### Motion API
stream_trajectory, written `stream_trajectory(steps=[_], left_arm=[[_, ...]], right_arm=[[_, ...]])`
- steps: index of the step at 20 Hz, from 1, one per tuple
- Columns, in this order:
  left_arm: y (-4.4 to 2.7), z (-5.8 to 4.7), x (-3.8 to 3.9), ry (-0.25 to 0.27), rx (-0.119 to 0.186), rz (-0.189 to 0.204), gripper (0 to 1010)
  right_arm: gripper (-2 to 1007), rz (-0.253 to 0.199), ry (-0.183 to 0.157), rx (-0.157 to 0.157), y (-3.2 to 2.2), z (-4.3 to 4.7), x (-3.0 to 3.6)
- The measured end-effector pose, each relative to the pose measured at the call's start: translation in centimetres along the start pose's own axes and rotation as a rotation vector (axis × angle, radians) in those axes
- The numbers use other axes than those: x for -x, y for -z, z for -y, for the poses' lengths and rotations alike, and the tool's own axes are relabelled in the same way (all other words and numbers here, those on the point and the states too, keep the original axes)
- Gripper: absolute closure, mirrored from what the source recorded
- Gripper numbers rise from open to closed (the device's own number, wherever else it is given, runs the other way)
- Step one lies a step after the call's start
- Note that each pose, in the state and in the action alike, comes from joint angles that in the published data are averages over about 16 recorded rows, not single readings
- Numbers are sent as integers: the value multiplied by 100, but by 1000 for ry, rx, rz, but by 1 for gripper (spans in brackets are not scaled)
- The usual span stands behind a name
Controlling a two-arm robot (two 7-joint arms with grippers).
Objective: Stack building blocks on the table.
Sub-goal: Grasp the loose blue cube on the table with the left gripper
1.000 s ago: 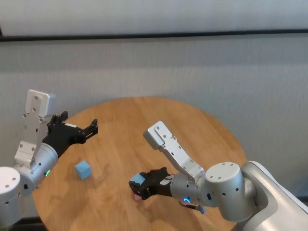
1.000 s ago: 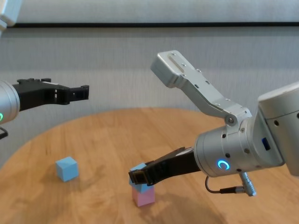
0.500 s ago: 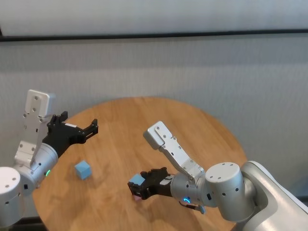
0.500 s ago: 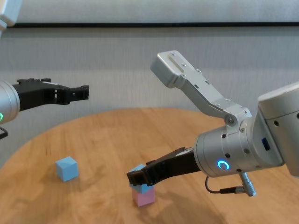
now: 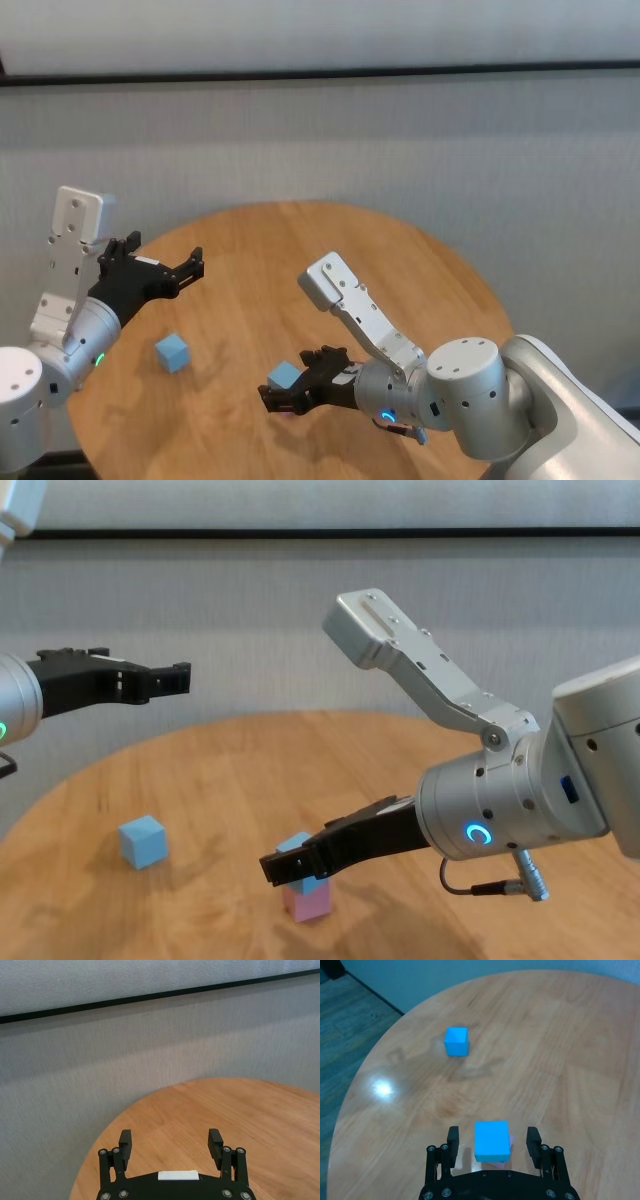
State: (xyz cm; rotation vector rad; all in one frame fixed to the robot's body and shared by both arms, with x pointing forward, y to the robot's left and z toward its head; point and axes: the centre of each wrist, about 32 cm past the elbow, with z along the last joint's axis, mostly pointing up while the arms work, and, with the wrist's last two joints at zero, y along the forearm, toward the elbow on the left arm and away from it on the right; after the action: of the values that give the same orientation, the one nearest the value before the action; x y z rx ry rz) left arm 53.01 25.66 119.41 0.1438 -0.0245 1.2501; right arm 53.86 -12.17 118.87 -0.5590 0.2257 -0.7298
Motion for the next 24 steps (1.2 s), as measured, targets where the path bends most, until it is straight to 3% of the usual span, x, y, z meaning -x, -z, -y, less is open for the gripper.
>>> stream_trajectory(steps=[6,11,16,20,24], left_arm=[[0,0,0,0,0,0,11],[0,0,0,0,0,0,11],[0,0,0,0,0,0,11],[0,0,0,0,0,0,11],[0,0,0,1,0,0,11]], right_arm=[[68,-2,0,-78,3,68,-22],[12,6,45,-180,30,158,-94],[1,31,153,-291,117,262,-257],[1,98,276,-367,231,330,-421],[1,164,368,-417,336,382,-559]])
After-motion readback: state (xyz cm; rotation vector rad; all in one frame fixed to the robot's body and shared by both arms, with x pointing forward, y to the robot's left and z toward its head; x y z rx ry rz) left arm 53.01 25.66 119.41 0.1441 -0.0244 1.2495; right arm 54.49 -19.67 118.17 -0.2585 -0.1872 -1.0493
